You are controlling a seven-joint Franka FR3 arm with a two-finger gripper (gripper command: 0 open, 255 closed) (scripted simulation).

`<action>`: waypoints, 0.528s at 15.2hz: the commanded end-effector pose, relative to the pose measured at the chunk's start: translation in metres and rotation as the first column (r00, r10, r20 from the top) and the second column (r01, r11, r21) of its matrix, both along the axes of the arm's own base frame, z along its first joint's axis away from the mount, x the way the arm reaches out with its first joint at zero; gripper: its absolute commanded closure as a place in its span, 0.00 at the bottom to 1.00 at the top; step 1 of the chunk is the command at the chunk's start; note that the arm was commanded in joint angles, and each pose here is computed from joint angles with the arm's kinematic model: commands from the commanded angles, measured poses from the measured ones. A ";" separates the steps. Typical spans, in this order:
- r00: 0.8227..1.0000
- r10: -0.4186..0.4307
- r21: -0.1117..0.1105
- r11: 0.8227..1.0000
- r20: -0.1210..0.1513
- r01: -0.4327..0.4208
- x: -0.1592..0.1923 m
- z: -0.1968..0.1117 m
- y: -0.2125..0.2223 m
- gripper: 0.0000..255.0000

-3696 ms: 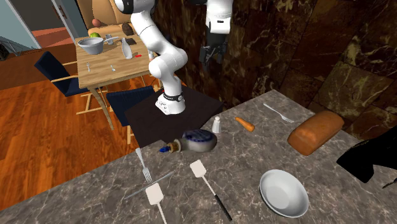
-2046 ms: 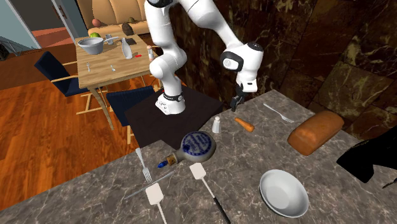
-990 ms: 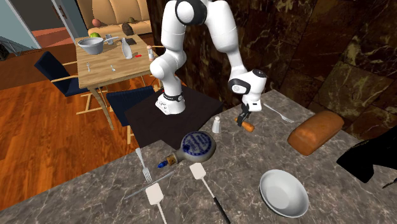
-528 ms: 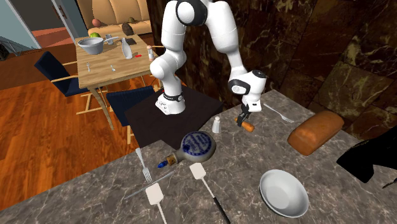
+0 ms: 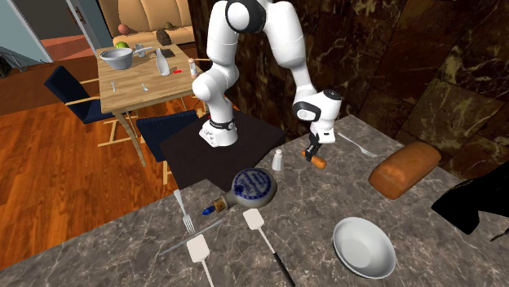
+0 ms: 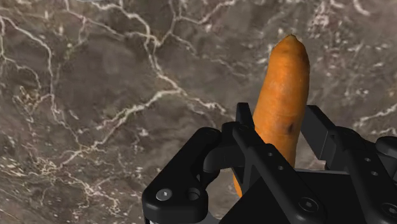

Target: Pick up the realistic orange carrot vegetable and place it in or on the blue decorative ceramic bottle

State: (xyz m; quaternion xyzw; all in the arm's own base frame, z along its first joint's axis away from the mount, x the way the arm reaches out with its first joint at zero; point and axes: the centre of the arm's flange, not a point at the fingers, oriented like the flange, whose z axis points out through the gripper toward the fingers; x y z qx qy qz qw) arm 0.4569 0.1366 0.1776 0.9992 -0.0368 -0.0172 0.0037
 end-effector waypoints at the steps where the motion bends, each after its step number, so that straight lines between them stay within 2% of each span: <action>1: 1.000 0.000 0.000 1.000 0.000 0.000 0.000 0.000 0.000 1.00; 8: 1.000 0.000 0.000 1.000 0.000 0.000 0.000 0.032 0.000 1.00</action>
